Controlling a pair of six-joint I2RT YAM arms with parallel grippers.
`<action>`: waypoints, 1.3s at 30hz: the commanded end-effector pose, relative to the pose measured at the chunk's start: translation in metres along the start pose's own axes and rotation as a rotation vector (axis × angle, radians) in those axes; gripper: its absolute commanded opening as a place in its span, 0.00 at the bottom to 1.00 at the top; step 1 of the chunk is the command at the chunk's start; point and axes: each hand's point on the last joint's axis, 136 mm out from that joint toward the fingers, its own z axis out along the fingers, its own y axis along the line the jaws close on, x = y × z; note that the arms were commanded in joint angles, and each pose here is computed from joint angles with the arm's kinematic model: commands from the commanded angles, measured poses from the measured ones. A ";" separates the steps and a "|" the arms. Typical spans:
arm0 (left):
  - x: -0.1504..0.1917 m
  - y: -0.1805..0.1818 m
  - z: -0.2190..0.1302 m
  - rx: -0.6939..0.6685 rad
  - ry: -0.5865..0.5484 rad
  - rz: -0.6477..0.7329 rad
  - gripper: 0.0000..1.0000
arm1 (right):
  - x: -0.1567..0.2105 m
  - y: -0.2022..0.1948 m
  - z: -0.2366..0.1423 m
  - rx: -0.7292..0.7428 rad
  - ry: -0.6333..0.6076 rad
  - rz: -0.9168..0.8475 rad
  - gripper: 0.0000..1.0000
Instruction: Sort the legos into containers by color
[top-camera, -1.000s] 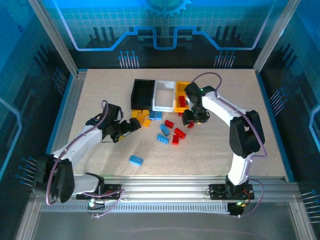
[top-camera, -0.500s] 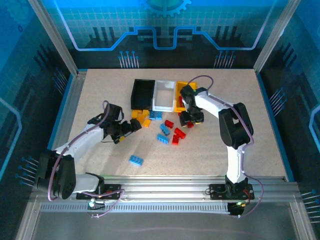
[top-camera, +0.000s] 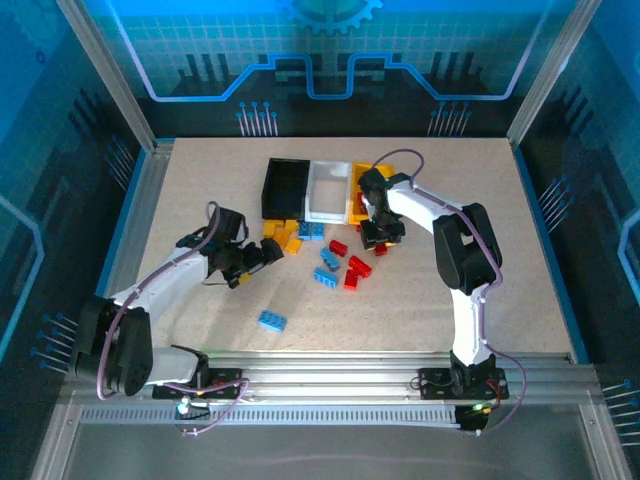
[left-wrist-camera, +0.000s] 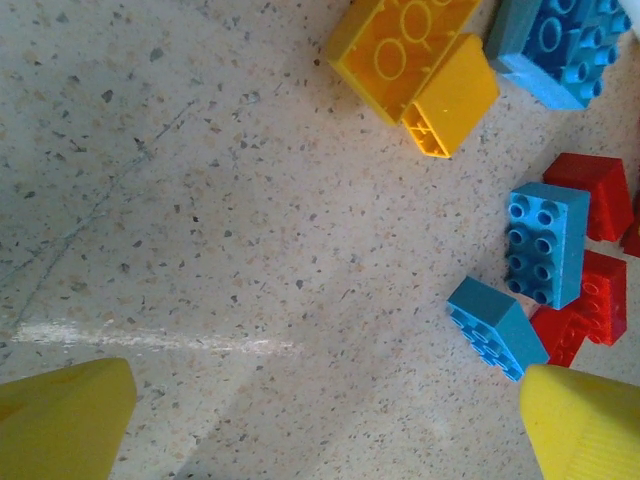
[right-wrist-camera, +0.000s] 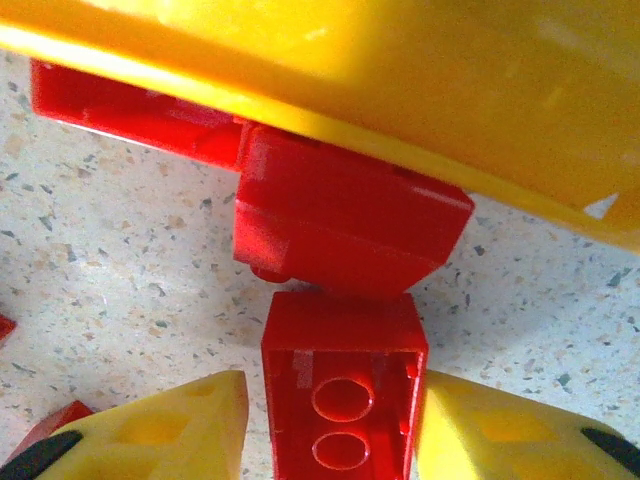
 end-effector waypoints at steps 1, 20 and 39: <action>-0.002 -0.011 0.000 0.030 0.016 0.012 0.99 | 0.004 -0.007 -0.002 0.012 0.013 0.011 0.44; -0.003 -0.016 0.005 0.057 0.018 0.006 0.99 | 0.026 -0.009 -0.090 -0.117 -0.136 0.124 0.33; 0.010 -0.005 -0.003 -0.006 0.086 0.067 0.99 | -0.115 -0.014 -0.079 -0.226 -0.189 0.262 0.34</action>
